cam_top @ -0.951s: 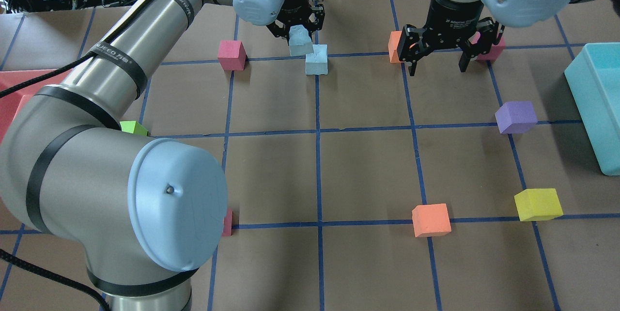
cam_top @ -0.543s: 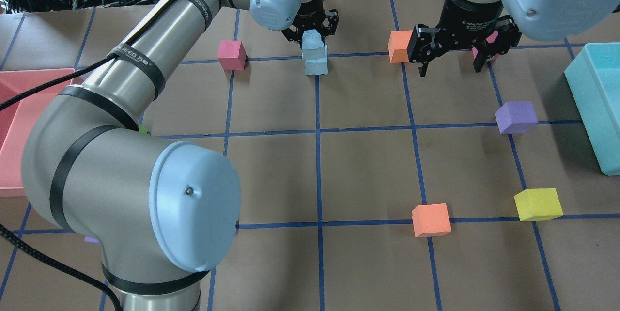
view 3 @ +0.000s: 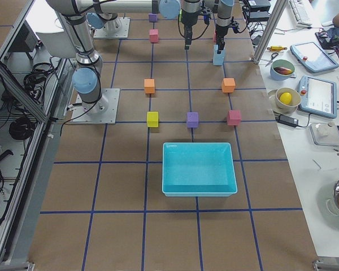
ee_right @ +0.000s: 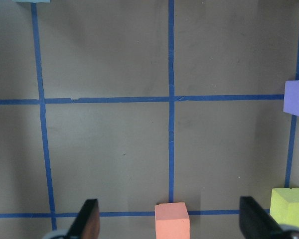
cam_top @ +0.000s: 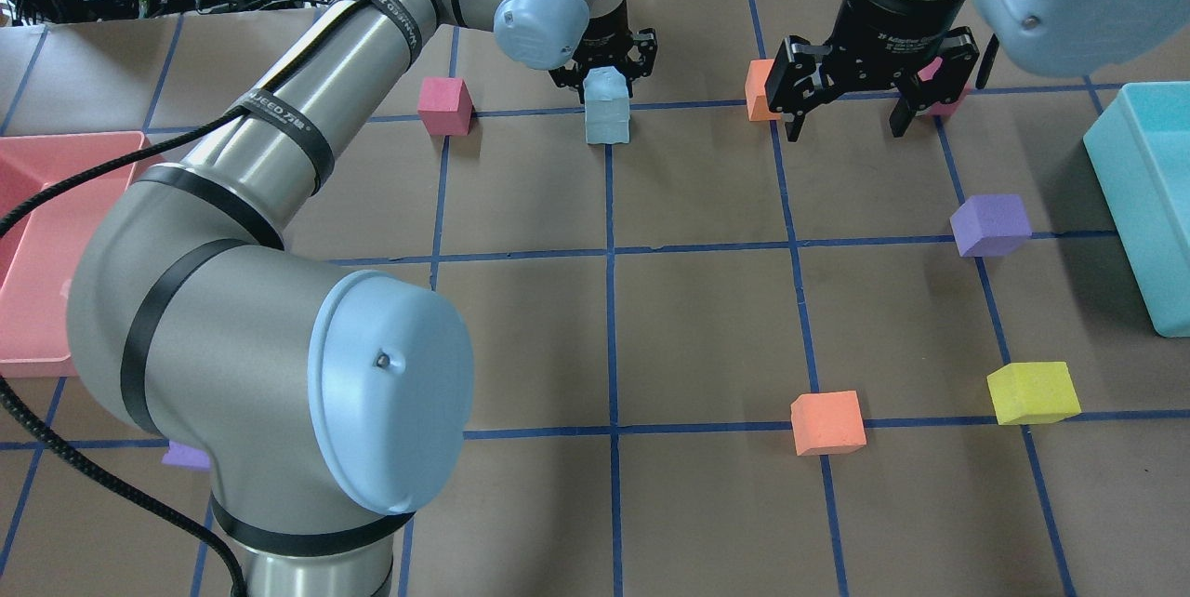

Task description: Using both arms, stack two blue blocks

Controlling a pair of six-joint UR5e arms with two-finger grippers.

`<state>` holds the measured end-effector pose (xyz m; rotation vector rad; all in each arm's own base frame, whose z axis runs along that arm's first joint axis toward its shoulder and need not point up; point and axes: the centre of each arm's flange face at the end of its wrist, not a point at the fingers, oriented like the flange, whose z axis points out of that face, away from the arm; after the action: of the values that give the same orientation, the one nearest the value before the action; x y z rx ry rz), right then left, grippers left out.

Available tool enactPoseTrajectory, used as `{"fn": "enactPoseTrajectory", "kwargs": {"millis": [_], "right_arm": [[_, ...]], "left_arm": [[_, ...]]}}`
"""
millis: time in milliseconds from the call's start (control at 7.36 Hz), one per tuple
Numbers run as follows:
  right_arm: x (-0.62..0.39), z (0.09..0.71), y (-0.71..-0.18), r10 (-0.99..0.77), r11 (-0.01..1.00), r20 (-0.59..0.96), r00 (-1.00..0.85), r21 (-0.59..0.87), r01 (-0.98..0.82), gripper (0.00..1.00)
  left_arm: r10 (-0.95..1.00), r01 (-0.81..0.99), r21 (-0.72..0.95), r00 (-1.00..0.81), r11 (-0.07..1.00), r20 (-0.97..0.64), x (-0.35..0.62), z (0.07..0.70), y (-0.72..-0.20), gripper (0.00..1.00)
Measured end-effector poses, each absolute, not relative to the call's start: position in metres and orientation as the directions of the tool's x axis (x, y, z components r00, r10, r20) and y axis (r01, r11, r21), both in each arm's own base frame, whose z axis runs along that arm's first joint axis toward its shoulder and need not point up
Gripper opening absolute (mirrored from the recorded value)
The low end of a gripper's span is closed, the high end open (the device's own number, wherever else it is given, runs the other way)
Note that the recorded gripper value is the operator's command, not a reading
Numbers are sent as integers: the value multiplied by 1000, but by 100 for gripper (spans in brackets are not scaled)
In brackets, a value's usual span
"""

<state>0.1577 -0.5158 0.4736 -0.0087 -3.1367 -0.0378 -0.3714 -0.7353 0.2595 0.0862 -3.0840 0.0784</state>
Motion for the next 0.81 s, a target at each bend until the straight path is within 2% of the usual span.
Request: {"fn": "enactPoseTrajectory", "kwargs": {"millis": [407, 815], "right_arm": [[156, 473, -516, 10, 1000, 3, -1000, 27, 10, 100], [153, 473, -517, 17, 999, 4, -1000, 28, 17, 100]], "left_arm": [[-52, -56, -53, -996, 997, 68, -370, 280, -731, 100], [43, 40, -61, -997, 997, 58, -315, 373, -718, 100]]}}
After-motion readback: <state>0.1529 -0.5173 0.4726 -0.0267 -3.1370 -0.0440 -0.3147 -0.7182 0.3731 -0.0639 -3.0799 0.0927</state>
